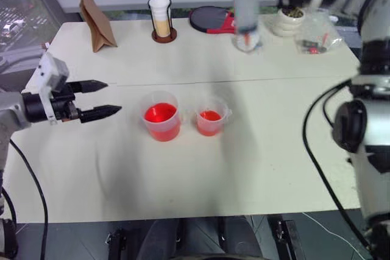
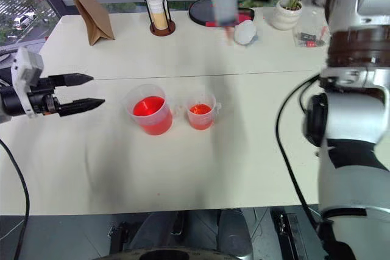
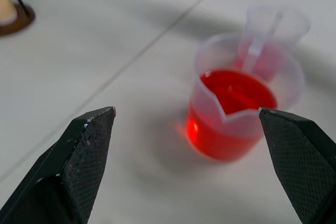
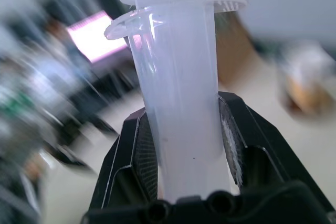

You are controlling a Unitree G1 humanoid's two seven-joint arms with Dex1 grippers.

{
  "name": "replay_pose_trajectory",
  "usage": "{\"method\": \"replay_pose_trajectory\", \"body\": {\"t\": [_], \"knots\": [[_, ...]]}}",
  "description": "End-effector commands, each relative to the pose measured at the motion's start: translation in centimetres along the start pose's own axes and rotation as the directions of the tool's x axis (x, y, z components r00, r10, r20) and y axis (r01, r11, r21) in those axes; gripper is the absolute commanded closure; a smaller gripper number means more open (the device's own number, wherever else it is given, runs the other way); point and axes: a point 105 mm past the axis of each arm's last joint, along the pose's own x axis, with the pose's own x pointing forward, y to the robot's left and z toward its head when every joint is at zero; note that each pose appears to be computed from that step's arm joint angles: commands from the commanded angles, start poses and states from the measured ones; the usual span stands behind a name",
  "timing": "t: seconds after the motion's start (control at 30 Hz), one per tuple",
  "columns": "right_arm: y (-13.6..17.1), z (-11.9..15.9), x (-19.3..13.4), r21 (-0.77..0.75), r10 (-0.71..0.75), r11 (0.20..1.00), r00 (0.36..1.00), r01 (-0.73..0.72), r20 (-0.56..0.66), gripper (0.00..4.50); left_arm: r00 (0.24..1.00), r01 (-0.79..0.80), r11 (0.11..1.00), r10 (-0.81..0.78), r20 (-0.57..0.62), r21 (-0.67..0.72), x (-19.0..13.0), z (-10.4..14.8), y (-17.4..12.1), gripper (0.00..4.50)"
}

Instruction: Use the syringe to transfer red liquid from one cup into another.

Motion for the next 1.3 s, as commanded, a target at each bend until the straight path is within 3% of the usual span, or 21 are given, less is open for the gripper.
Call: {"method": "replay_pose_trajectory", "body": {"t": [0.03,0.17,0.27,0.4,0.5,0.67,0.77,1.03,1.3], "knots": [[3.7,-2.1,2.5,-0.067,0.14,0.989,0.986,-0.134,0.091,3.16,1.0,-0.01,0.999,0.011,-0.018,0.034,-0.2,0.3,0.8,0.0],[6.0,-7.2,4.2,-0.145,0.199,0.973,0.973,-0.181,0.12,3.16,0.999,-0.02,0.999,0.021,-0.041,0.033,-0.7,0.3,1.3,0.0],[5.9,-10.3,5.2,-0.158,0.174,0.975,0.978,-0.155,0.116,3.16,0.998,-0.025,0.999,0.027,-0.056,0.04,-0.9,0.3,1.3,0.0],[5.6,-12.6,6.0,-0.171,0.155,0.976,0.983,-0.137,0.102,3.16,0.999,-0.026,0.998,0.027,-0.026,0.049,-1.1,1.6,1.1,0.0],[6.0,-14.2,6.6,-0.153,0.161,0.977,0.983,-0.146,0.089,3.16,0.999,-0.026,0.997,0.023,0.043,0.066,-1.3,3.9,1.0,0.0],[6.3,-16.3,7.3,-0.145,0.164,0.978,0.984,-0.153,0.067,3.16,0.985,0.005,0.996,-0.021,0.171,0.094,-1.1,8.2,0.4,0.0],[6.3,-16.9,7.5,-0.138,0.161,0.979,0.985,-0.151,0.063,3.16,0.98,0.04,0.994,-0.059,0.19,0.102,-1.0,9.2,-0.1,0.0],[7.2,-17.8,7.9,-0.114,0.182,0.978,0.981,-0.174,0.063,3.16,0.967,0.056,0.991,-0.085,0.241,0.122,0.5,10.3,0.6,0.0],[8.0,-18.0,8.0,-0.112,0.185,0.978,0.98,-0.176,0.07,3.16,0.971,0.119,0.979,-0.15,0.185,0.168,3.6,9.0,0.6,0.0]]}}
